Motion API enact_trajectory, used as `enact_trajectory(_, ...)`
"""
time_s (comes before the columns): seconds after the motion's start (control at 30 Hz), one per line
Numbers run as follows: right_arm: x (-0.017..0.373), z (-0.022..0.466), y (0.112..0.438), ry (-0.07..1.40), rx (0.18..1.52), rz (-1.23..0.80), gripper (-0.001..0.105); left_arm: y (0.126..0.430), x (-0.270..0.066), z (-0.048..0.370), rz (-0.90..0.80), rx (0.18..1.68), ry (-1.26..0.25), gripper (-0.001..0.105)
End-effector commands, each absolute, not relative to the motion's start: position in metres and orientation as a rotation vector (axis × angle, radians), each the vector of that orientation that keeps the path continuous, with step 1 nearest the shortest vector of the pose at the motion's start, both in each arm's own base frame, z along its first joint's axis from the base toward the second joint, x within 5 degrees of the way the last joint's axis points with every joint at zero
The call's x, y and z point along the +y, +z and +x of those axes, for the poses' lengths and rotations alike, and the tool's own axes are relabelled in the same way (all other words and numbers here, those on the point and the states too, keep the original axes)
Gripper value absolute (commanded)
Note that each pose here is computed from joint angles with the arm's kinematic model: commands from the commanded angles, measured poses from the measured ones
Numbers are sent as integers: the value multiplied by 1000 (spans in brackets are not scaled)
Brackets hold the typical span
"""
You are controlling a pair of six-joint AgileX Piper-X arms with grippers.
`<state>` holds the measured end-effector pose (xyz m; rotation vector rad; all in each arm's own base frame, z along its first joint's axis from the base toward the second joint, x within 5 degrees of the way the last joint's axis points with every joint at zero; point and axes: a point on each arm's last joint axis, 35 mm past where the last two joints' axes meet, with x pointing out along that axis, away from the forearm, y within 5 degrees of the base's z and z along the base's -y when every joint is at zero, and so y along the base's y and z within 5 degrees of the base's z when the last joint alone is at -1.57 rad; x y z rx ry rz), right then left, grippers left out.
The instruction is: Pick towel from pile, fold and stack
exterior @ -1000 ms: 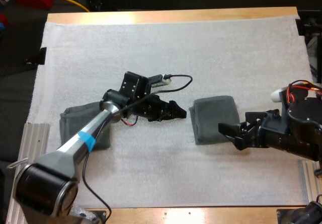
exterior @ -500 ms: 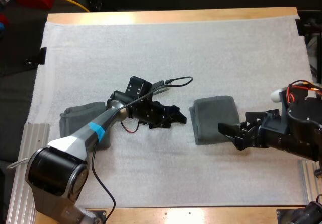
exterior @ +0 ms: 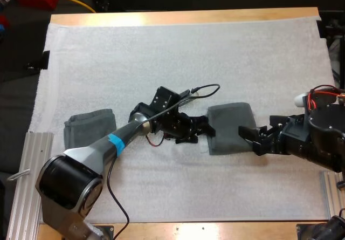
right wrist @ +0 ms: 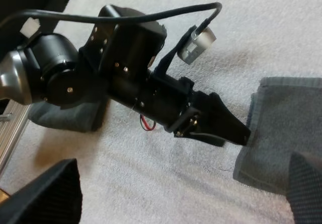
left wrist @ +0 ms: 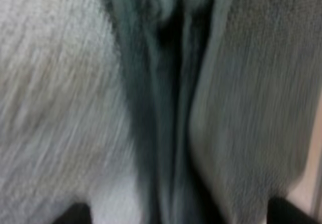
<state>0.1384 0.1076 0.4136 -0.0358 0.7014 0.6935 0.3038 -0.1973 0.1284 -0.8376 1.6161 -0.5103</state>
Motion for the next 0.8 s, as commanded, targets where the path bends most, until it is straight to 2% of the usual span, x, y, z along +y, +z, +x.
enact_trajectory(0.0,106,137,417,689,686,-40,80,130,-202,305,-856,1616,-514,66)
enact_trajectory(0.53,106,137,417,688,688,-36,80,129,-216,315,-961,1667,-425,66)
enact_trajectory(0.77,106,137,417,690,692,-25,80,128,-231,316,-944,1736,-389,66)
